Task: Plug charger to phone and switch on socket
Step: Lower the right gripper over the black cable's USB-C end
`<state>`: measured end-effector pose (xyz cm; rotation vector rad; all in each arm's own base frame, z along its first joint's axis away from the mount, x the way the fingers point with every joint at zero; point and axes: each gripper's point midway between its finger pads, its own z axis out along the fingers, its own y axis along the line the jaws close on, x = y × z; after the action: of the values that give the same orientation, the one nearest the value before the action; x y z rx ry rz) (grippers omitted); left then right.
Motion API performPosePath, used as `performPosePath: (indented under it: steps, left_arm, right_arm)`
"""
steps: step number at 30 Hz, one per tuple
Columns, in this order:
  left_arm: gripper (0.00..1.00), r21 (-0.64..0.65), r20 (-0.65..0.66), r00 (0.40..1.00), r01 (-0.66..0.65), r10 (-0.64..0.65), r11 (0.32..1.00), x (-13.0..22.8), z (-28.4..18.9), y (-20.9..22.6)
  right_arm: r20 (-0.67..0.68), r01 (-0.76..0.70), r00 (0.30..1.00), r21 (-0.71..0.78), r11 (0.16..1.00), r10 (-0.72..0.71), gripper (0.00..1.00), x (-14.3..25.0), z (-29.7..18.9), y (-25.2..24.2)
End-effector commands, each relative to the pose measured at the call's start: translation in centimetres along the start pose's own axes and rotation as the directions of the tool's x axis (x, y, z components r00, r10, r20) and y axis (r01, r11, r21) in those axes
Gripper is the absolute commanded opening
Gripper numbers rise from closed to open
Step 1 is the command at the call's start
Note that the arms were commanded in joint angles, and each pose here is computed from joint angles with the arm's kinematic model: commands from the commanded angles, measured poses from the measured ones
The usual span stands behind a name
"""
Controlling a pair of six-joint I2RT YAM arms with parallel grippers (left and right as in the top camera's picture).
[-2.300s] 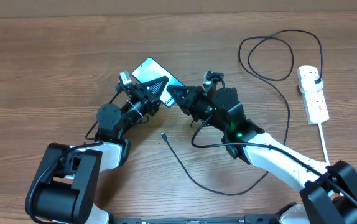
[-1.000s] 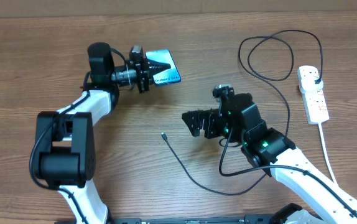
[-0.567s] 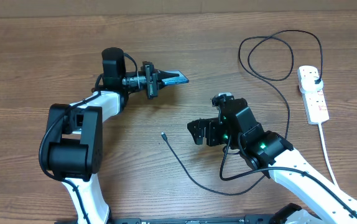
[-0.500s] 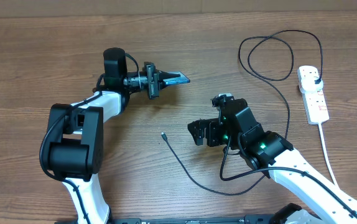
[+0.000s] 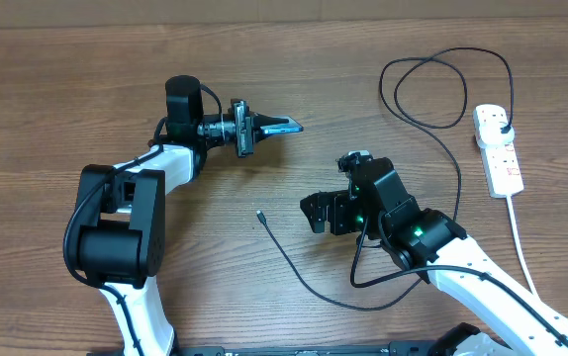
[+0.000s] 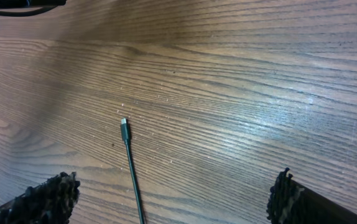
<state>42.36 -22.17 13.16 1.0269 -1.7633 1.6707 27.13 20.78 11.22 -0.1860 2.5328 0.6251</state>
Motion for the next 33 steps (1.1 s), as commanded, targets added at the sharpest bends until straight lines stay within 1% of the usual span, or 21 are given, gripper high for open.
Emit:
performPosePath:
  steps: [1, 3, 5, 6, 9, 13, 15, 18, 20, 21, 27, 33]
  left_arm:
    - [0.04, -0.009, -0.047, 0.998, -0.048, 0.047, 0.999, 1.4, 0.2, -0.9]
    - [0.05, -0.005, -0.053, 0.996, -0.067, 0.066, 0.998, 1.5, 0.2, -1.1]
    - [0.05, -0.005, -0.053, 0.996, -0.067, 0.067, 0.998, 1.6, 0.2, -1.1]
    - [0.05, -0.005, -0.053, 0.996, -0.067, 0.066, 0.998, 1.6, 0.2, -1.1]
    - [0.04, -0.005, -0.053, 0.996, -0.067, 0.067, 0.998, 1.6, 0.2, -1.1]
    - [0.05, -0.005, -0.053, 0.996, -0.068, 0.067, 0.998, 1.6, 0.2, -1.1]
    - [0.05, -0.006, -0.054, 0.996, -0.068, 0.068, 0.998, 1.6, 0.2, -1.1]
    - [0.05, -0.010, -0.062, 0.996, -0.069, 0.068, 0.998, 1.7, 0.2, -1.0]
    - [0.05, -0.009, -0.062, 0.995, -0.076, 0.075, 0.997, 1.7, 0.2, -1.0]
    - [0.05, -0.009, -0.062, 0.995, -0.076, 0.075, 0.997, 1.7, 0.2, -1.0]
    - [0.05, -0.008, -0.061, 0.995, -0.081, 0.080, 0.997, 1.7, 0.2, -1.0]
    - [0.05, -0.008, -0.061, 0.995, -0.084, 0.083, 0.996, 1.7, 0.2, -1.0]
  right_arm:
    - [0.020, 0.020, 1.000, -0.002, 1.000, -0.020, 0.97, -0.4, -0.2, 0.4]
    - [0.029, 0.077, 0.997, -0.022, 0.997, -0.077, 0.95, -0.4, -0.2, 1.4]
    - [0.053, 0.196, 0.980, -0.054, 0.979, -0.193, 0.94, -0.3, -0.1, 3.1]
    - [0.070, 0.238, 0.970, -0.045, 0.970, -0.235, 0.95, -0.3, -0.1, 3.8]
    - [0.092, 0.307, 0.948, 0.001, 0.952, -0.306, 0.94, 0.2, 0.4, 4.8]
    - [0.071, 0.408, 0.910, 0.007, 0.913, -0.407, 0.94, 1.8, 2.3, 6.4]
    - [0.055, 0.427, 0.902, 0.038, 0.903, -0.429, 0.93, 2.4, 3.7, 6.3]
    - [0.026, 0.444, 0.895, 0.049, 0.895, -0.446, 0.86, 3.5, 5.9, 6.2]
    - [0.015, 0.452, 0.891, 0.047, 0.891, -0.453, 0.86, 4.0, 6.9, 6.2]
    - [0.011, 0.460, 0.887, 0.046, 0.887, -0.461, 0.85, 4.2, 7.3, 6.2]
    - [0.006, 0.517, 0.856, 0.036, 0.855, -0.518, 0.76, 5.1, 8.9, 6.7]
    - [-0.019, 0.563, 0.827, 0.035, 0.826, -0.562, 0.75, 6.2, 10.8, 6.3]
